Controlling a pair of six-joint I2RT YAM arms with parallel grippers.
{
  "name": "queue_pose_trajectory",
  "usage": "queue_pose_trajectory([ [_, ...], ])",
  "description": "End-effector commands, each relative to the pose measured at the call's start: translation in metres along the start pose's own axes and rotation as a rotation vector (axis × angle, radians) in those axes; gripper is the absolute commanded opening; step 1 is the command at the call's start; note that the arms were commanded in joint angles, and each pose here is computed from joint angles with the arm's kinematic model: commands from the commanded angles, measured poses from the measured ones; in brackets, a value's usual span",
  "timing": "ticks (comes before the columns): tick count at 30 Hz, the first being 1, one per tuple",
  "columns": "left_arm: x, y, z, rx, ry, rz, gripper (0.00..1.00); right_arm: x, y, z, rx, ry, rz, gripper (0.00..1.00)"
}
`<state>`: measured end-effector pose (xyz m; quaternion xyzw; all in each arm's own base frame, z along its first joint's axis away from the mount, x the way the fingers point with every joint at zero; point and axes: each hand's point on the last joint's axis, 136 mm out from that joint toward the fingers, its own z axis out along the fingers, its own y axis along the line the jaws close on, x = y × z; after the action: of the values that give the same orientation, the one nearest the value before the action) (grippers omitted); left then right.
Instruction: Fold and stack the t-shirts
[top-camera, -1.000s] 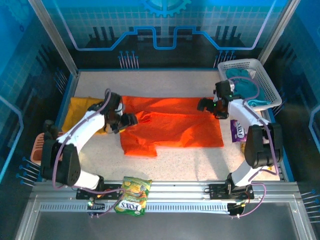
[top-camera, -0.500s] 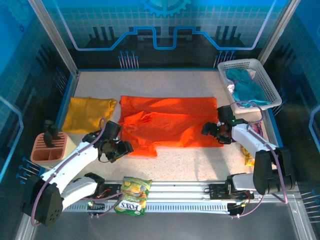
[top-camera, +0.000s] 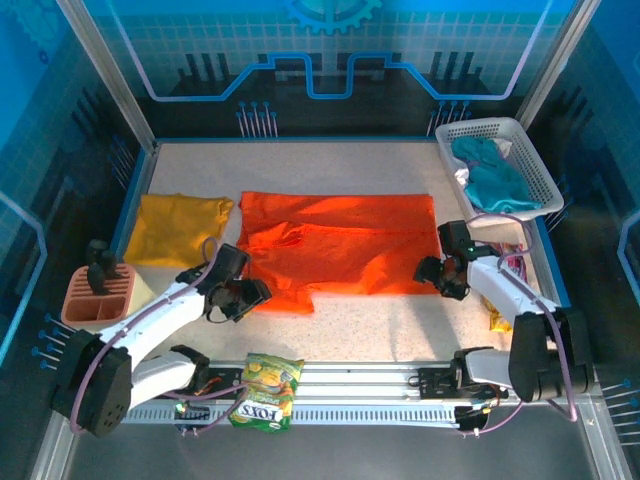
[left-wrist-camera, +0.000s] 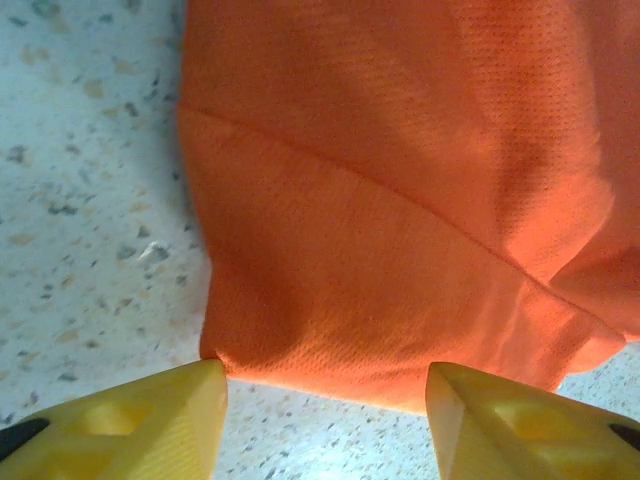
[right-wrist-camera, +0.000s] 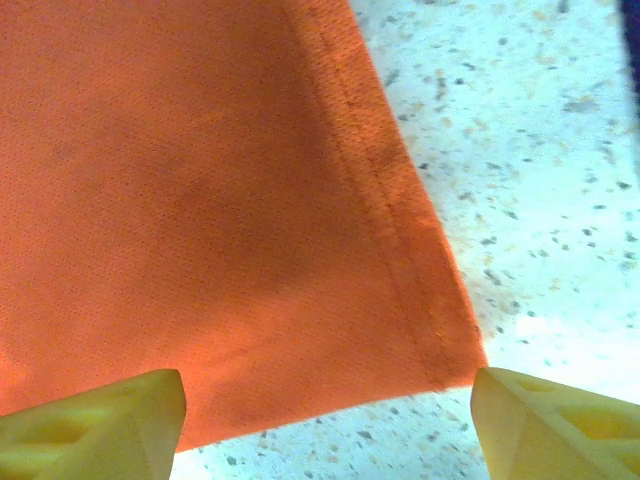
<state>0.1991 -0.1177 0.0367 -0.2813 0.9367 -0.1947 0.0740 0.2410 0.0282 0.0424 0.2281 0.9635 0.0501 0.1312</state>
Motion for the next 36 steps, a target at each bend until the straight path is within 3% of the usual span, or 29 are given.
queue_pose_trajectory([
  [1, 0.000, -0.004, 0.007, 0.004, 0.006, 0.010, 0.54, 0.015, -0.023, 0.000, 0.056, 0.034, 0.057, 0.77],
  [9, 0.007, 0.006, 0.012, -0.031, 0.026, 0.024, 0.51, 0.018, -0.027, 0.014, 0.038, 0.071, 0.111, 0.74],
  [15, 0.007, 0.018, 0.008, -0.082, 0.011, 0.045, 0.63, 0.006, -0.017, 0.022, 0.017, 0.069, 0.112, 0.69],
  [22, 0.001, 0.013, 0.014, -0.076, 0.001, 0.047, 0.62, -0.005, -0.012, 0.026, 0.008, 0.064, 0.099, 0.54],
  [27, -0.002, 0.009, 0.018, -0.071, -0.001, 0.054, 0.52, -0.006, -0.009, 0.030, -0.015, 0.060, 0.103, 0.39],
  [28, -0.005, 0.007, 0.017, -0.068, -0.011, 0.054, 0.50, -0.007, -0.009, 0.031, -0.021, 0.058, 0.102, 0.30],
  [36, -0.013, -0.007, 0.006, -0.036, -0.050, 0.049, 0.18, -0.013, -0.003, 0.034, -0.044, 0.056, 0.096, 0.11],
])
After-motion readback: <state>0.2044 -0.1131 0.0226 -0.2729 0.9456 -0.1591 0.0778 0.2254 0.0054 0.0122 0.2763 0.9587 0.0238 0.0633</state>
